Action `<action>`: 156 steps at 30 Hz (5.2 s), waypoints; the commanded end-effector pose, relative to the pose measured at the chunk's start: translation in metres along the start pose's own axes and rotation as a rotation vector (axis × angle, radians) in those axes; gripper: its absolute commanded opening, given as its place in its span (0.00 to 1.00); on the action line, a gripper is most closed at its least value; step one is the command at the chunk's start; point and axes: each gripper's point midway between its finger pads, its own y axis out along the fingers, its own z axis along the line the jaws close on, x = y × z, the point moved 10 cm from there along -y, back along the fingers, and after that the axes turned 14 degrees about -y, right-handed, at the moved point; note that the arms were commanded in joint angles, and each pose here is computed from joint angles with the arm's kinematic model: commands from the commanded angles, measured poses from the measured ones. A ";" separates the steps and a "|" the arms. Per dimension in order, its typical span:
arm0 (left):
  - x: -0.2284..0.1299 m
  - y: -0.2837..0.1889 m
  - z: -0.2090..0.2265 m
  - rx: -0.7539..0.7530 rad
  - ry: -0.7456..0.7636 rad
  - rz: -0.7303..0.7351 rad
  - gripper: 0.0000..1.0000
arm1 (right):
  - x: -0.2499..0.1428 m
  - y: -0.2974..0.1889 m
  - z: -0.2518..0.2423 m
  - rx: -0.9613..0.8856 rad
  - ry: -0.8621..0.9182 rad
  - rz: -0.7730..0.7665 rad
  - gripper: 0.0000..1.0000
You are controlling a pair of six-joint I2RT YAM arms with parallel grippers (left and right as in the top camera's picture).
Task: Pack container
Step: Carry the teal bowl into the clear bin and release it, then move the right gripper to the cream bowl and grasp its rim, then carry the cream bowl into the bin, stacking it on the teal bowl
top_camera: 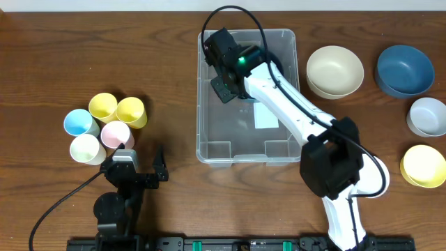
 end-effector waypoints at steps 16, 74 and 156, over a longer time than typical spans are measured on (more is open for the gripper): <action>-0.009 0.002 0.004 0.008 0.009 0.029 0.98 | 0.008 -0.005 -0.019 -0.076 0.037 -0.028 0.35; -0.009 0.002 0.004 0.007 0.009 0.028 0.98 | -0.253 0.022 -0.245 -0.103 1.503 0.103 0.57; -0.009 0.002 0.004 0.008 0.009 0.029 0.98 | -0.058 -0.037 -0.147 0.191 0.708 -0.163 0.33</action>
